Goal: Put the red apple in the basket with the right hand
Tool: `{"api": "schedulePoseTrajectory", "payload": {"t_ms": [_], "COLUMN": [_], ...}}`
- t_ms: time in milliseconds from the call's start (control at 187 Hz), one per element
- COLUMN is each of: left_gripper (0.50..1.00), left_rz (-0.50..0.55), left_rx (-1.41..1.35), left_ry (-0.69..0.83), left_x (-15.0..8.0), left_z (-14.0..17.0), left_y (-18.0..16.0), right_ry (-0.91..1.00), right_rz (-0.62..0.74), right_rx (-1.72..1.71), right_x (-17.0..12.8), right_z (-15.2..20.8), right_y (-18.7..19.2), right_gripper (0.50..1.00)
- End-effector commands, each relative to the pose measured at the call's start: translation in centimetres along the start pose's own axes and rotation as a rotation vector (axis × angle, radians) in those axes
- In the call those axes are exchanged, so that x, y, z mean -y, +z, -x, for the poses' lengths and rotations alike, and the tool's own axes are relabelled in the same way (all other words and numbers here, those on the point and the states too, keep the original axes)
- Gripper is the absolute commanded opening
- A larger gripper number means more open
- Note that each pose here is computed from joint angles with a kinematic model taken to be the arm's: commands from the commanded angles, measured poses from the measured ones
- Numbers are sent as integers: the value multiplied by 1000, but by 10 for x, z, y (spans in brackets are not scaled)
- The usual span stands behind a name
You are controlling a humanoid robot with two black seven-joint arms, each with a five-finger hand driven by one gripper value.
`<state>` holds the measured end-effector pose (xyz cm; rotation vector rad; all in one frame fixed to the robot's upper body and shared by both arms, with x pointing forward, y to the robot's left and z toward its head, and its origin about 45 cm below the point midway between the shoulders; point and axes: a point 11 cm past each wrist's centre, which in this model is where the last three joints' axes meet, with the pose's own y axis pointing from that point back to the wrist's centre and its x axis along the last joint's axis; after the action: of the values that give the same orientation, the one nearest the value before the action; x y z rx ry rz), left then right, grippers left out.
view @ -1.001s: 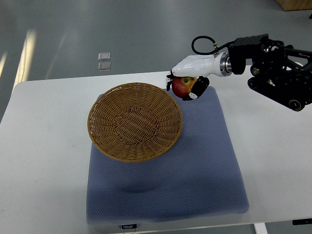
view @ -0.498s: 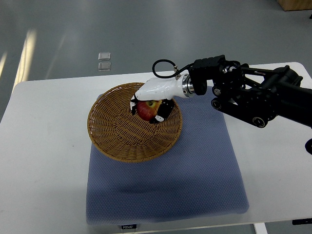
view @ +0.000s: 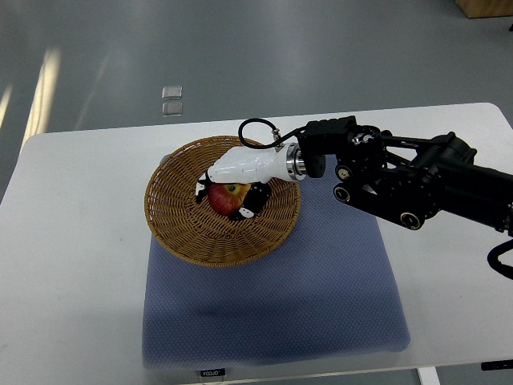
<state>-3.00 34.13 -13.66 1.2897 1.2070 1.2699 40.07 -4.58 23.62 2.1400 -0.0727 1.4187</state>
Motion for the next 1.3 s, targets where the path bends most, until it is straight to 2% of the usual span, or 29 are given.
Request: {"api": "schedulePoseTrajectory", "payload": {"t_ms": [0, 428, 540, 653, 771, 776, 808, 894, 1086, 1156, 1284, 1295], "left_gripper": [1000, 1000, 1000, 1000, 1000, 1000, 1000, 1000, 1000, 1000, 1000, 1000], "left_rz": [2, 0, 0, 2, 0, 0, 0, 0, 0, 0, 0, 0], "left_rx": [0, 0, 0, 0, 0, 0, 0, 0, 0, 0, 0, 0], "left_ry": [0, 0, 0, 0, 0, 0, 0, 0, 0, 0, 0, 0], "left_x": [0, 0, 0, 0, 0, 0, 0, 0, 0, 0, 0, 0], "left_z": [0, 0, 0, 0, 0, 0, 0, 0, 0, 0, 0, 0], "left_y": [1, 0, 0, 1, 0, 0, 0, 0, 0, 0, 0, 0], "right_ry": [11, 11, 21, 33, 46, 77, 101, 116, 204, 289, 375, 431], "right_rz": [-3, -10, -11, 1, 5, 7, 6, 8, 59, 49, 37, 26], "right_rx": [1, 20, 21, 20, 24, 34, 42, 49, 91, 191, 353, 460], "right_x": [0, 3, 2, -2, -4, -7, -8, -9, -34, -42, -50, -55], "right_z": [-1, 7, 4, -1, -4, -11, -18, -21, -42, -56, -60, -63], "right_y": [-1, -3, -3, 2, 4, 6, 6, 7, 31, 36, 46, 53], "right_gripper": [766, 815, 823, 858, 862, 882, 905, 907, 909, 909, 909, 909]}}
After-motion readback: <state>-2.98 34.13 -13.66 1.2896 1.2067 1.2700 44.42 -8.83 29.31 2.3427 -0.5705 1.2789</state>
